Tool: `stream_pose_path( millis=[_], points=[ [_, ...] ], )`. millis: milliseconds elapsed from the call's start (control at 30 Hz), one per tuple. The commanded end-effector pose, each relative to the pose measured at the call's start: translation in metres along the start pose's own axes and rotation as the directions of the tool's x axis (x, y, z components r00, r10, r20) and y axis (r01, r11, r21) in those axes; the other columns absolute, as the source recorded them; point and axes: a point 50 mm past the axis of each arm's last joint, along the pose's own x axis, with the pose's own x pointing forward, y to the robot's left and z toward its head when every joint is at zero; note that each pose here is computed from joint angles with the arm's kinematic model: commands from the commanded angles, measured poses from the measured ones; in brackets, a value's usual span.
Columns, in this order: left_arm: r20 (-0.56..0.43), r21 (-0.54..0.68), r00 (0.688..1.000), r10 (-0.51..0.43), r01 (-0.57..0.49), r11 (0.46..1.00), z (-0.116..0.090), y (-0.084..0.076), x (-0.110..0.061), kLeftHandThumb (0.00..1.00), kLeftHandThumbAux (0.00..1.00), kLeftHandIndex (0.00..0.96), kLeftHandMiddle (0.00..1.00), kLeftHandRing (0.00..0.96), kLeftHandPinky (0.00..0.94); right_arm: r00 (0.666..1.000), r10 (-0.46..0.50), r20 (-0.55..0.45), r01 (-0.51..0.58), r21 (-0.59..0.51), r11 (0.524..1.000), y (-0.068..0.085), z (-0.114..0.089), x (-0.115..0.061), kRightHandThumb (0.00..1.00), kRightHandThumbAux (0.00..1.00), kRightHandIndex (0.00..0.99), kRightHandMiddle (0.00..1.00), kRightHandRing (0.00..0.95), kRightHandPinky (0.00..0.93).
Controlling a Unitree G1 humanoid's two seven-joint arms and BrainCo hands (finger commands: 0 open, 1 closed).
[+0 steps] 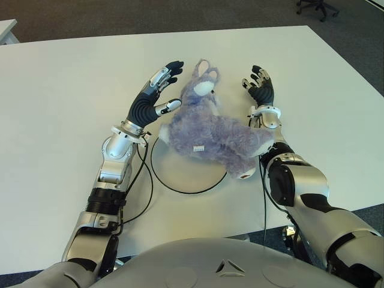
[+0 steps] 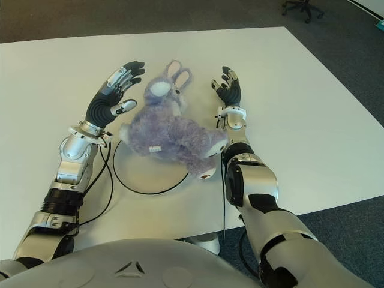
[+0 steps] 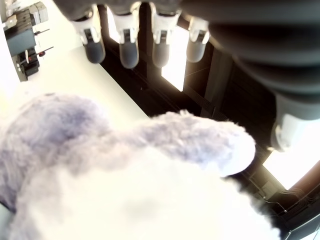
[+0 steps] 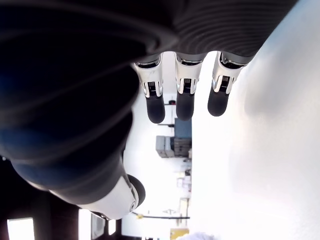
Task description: Put the doll into the plate.
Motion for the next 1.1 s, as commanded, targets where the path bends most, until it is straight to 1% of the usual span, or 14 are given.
stream_pose_path(
  millis=[33,133,433,933,1100],
  points=[
    [-0.018,0.035,1.000,0.013,-0.012,0.999,-0.0037,0.0038,-0.0031,0.108,0.394,0.019,0.087,0.060,0.001,0.988,-0.004,-0.157,0.004,-0.005,1.000,0.0017,-0.0410,-0.0228,0.481,0.865,0.159,0.118,0.087,0.103],
    [-0.008,0.048,1.000,0.021,-0.020,0.999,-0.0025,0.0055,-0.0026,0.095,0.368,0.002,0.078,0.055,0.000,0.988,-0.005,-0.157,0.004,-0.010,1.000,0.0018,-0.0410,-0.0229,0.451,0.864,0.162,0.118,0.090,0.105],
    [0.005,0.061,0.999,0.047,-0.047,0.997,-0.0010,0.0089,-0.0027,0.057,0.347,0.000,0.069,0.043,0.000,0.988,-0.002,-0.157,-0.002,-0.020,1.000,0.0017,-0.0414,-0.0232,0.408,0.862,0.154,0.117,0.090,0.105],
    [0.014,0.069,0.998,0.064,-0.065,0.995,-0.0004,0.0121,-0.0028,0.034,0.350,0.000,0.070,0.035,0.000,0.988,0.000,-0.154,-0.003,-0.023,1.000,0.0011,-0.0414,-0.0233,0.398,0.867,0.145,0.113,0.085,0.095],
    [0.012,0.053,0.997,0.077,-0.077,0.996,-0.0005,0.0136,-0.0030,0.033,0.350,0.011,0.075,0.043,0.007,0.988,-0.001,-0.154,-0.003,-0.025,1.000,0.0012,-0.0414,-0.0234,0.397,0.870,0.148,0.116,0.087,0.102]
  ],
)
